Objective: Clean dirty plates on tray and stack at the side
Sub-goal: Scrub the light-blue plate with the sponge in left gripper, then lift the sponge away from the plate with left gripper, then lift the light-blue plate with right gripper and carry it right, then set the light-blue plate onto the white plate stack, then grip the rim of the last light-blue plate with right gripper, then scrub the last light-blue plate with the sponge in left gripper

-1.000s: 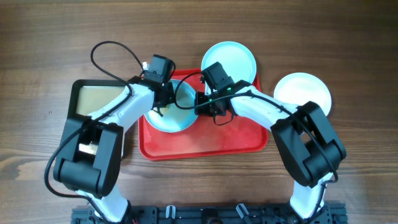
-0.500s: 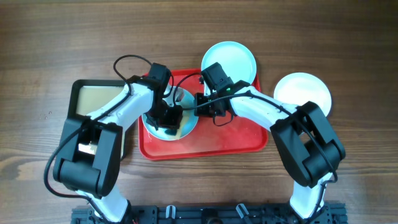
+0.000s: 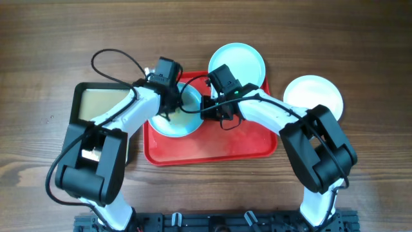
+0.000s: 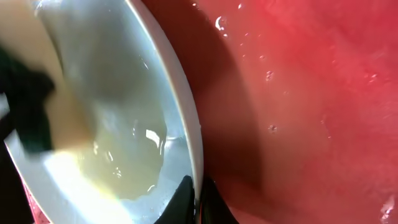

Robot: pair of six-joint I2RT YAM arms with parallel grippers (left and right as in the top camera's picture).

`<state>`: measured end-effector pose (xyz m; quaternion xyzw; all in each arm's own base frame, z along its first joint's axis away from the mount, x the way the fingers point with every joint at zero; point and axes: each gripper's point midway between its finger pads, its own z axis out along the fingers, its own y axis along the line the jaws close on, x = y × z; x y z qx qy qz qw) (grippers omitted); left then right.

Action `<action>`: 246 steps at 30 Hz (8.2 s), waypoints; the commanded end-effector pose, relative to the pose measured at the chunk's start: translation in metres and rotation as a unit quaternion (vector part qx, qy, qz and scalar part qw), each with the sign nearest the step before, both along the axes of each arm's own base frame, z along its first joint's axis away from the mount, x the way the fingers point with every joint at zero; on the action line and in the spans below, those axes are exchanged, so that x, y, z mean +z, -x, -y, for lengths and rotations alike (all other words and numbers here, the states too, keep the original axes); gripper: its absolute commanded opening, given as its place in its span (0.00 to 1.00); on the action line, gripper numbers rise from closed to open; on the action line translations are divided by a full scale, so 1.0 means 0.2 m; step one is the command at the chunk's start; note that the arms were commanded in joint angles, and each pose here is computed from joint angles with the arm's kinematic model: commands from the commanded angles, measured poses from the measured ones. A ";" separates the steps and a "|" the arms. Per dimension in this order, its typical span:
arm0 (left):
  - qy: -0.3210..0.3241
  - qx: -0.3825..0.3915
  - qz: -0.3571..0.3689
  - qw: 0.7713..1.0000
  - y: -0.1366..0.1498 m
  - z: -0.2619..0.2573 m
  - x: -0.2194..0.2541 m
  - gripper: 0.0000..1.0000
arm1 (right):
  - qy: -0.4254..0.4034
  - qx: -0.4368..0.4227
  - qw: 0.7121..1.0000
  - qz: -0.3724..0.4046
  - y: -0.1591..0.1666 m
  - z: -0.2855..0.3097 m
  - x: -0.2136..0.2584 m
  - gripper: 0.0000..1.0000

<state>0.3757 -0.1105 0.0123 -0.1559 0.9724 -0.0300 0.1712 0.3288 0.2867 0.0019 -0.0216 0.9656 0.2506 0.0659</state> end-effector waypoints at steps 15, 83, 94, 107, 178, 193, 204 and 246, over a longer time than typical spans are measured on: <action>0.068 -0.291 -0.119 0.947 0.34 0.17 -0.11 0.04 | 0.006 0.025 1.000 -0.003 0.03 0.00 -0.07 0.04; -0.028 0.069 -0.016 0.997 -0.22 -0.26 0.59 0.04 | 0.529 -0.056 0.653 0.539 0.22 0.43 1.35 0.04; -0.028 0.069 -0.017 0.997 -0.22 -0.26 0.58 0.04 | 0.458 0.007 0.733 0.502 0.22 0.30 1.16 0.05; -0.025 0.068 -0.018 0.997 -0.21 -0.25 0.58 0.04 | 0.120 -0.042 0.968 0.215 0.02 0.54 0.89 0.04; -0.023 0.068 -0.011 0.997 -0.23 -0.25 0.59 0.04 | 0.104 0.151 0.974 0.135 -0.23 0.60 0.28 0.52; -0.023 0.068 -0.010 0.997 -0.23 -0.25 0.59 0.04 | 0.100 0.076 0.989 0.077 -0.31 0.55 -0.07 0.04; -0.022 0.066 -0.011 0.997 -0.23 -0.24 0.59 0.04 | 0.052 -0.099 0.991 -0.069 -0.16 0.48 -0.08 0.17; 0.060 -0.370 -0.174 0.910 0.20 0.74 -0.09 0.04 | 0.065 -0.064 0.996 -0.023 -0.22 0.49 -0.08 0.04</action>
